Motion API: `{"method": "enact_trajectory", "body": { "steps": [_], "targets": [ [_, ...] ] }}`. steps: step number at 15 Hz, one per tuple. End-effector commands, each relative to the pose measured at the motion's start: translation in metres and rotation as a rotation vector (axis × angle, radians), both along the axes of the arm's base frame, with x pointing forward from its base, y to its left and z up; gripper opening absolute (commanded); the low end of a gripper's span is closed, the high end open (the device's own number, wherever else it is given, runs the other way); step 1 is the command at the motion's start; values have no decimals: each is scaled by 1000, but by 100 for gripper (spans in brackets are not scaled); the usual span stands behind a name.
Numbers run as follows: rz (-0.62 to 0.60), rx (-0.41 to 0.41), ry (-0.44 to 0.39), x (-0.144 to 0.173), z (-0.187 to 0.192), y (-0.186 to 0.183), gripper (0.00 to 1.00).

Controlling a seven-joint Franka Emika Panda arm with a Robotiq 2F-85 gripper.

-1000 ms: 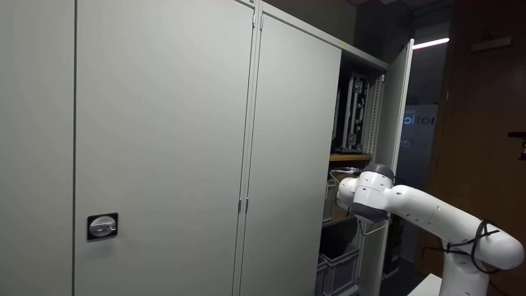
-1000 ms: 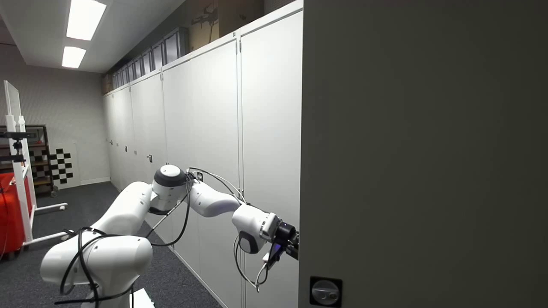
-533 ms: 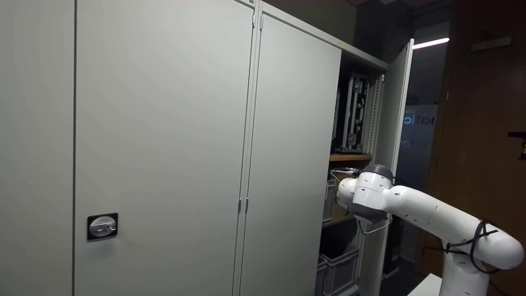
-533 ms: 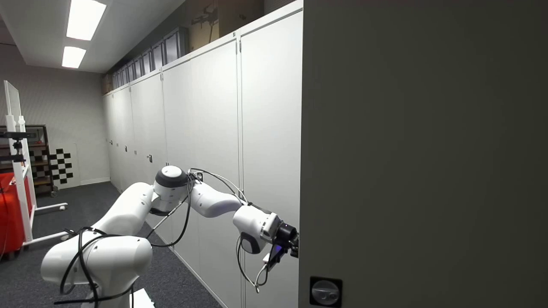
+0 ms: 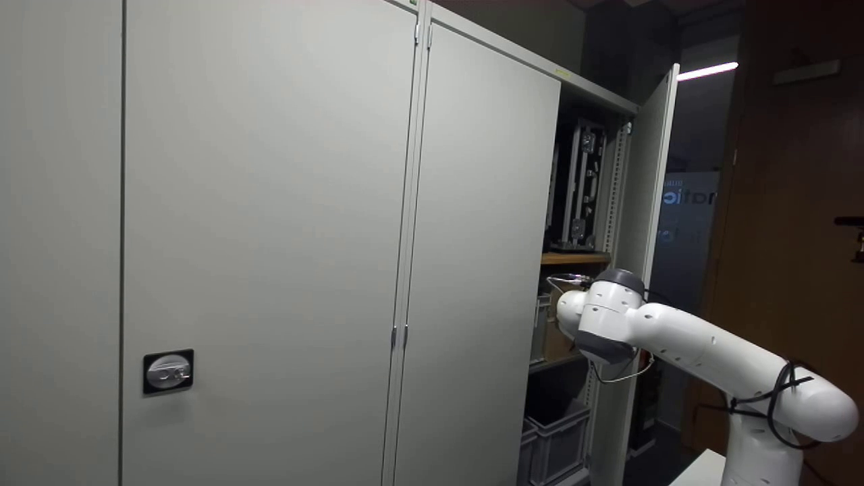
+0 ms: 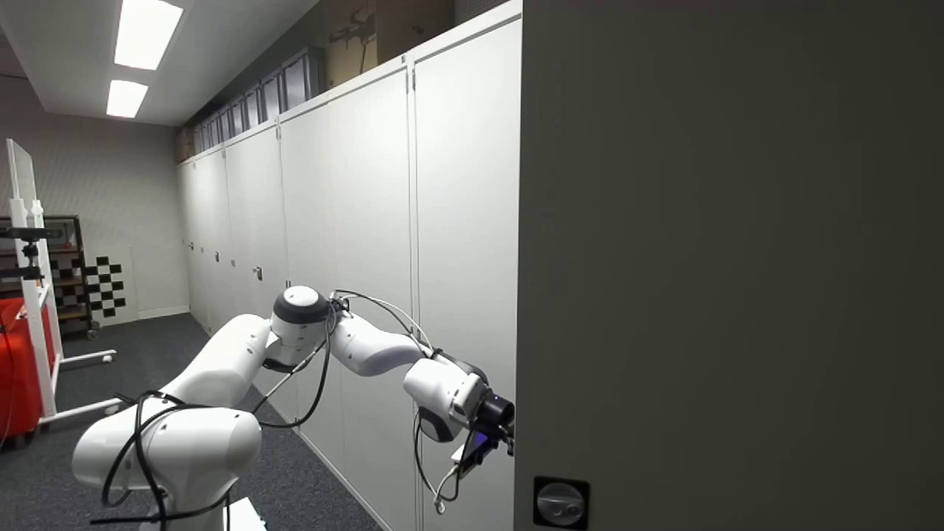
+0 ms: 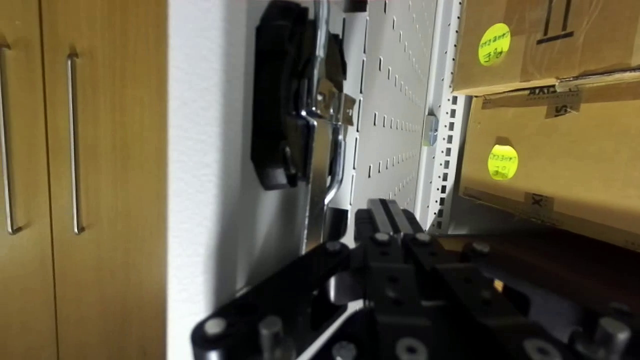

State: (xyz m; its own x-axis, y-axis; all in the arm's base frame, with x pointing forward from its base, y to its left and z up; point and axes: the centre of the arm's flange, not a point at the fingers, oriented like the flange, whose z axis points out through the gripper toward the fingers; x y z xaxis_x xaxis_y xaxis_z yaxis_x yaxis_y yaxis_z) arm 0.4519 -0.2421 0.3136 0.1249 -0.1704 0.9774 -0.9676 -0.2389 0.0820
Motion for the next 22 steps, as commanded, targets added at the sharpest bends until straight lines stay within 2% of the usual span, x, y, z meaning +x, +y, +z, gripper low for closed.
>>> {"method": "enact_trajectory", "body": {
  "steps": [1,22],
  "targets": [
    [-60,-9,24,31,20,6,0],
    [-234,14,65,-25,9,-58,0]
  ]
}}
